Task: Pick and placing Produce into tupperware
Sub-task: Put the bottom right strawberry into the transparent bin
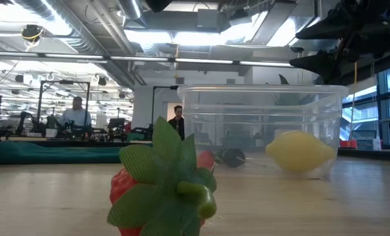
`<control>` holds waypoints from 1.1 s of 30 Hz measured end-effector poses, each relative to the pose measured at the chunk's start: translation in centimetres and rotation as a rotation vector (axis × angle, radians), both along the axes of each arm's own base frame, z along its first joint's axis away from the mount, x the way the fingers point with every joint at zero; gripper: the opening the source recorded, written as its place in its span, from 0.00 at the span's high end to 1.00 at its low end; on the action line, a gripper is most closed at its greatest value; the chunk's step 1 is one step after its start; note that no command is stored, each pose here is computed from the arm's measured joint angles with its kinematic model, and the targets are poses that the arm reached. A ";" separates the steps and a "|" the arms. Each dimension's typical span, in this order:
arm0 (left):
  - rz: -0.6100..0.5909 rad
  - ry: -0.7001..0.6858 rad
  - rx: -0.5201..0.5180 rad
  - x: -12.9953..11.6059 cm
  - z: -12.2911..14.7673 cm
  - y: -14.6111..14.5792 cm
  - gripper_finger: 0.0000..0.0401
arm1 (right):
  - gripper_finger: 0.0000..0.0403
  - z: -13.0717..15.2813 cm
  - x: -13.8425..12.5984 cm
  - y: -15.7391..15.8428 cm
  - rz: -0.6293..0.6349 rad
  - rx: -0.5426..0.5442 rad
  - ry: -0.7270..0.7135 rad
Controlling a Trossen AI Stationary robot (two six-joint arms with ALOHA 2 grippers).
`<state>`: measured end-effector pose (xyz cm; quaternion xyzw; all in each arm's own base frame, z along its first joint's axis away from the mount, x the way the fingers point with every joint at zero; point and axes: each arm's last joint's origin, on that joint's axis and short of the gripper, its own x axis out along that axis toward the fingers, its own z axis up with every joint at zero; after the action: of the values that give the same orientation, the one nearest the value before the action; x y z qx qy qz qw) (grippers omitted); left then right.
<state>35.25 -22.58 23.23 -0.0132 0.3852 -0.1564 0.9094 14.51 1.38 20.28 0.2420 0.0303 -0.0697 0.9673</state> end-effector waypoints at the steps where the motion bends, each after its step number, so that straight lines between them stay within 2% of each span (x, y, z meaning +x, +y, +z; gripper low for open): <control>1: 0.001 0.001 -0.001 0.0 0.0 0.0 0.34 | 0.28 0.0 0.0 0.0 0.001 -0.009 0.001; 6: -0.031 -0.004 0.054 0.2 -0.7 -0.1 0.34 | 0.28 0.0 0.0 0.0 0.002 -0.024 0.003; 15: -0.073 0.082 0.132 0.8 -5.2 -1.2 0.34 | 0.28 0.0 0.0 0.0 0.002 -0.023 0.002; 21: -0.125 0.071 0.206 0.6 -6.1 -1.7 0.34 | 0.28 0.0 0.0 0.0 0.002 -0.025 0.002; 33: -0.126 0.086 0.220 1.3 -8.5 -2.0 0.34 | 0.28 0.0 0.0 0.0 0.004 -0.047 0.005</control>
<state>36.50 -24.57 14.69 0.1040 0.4389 -0.1690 0.8763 14.51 1.38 20.29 0.2190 0.0314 -0.0690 0.9728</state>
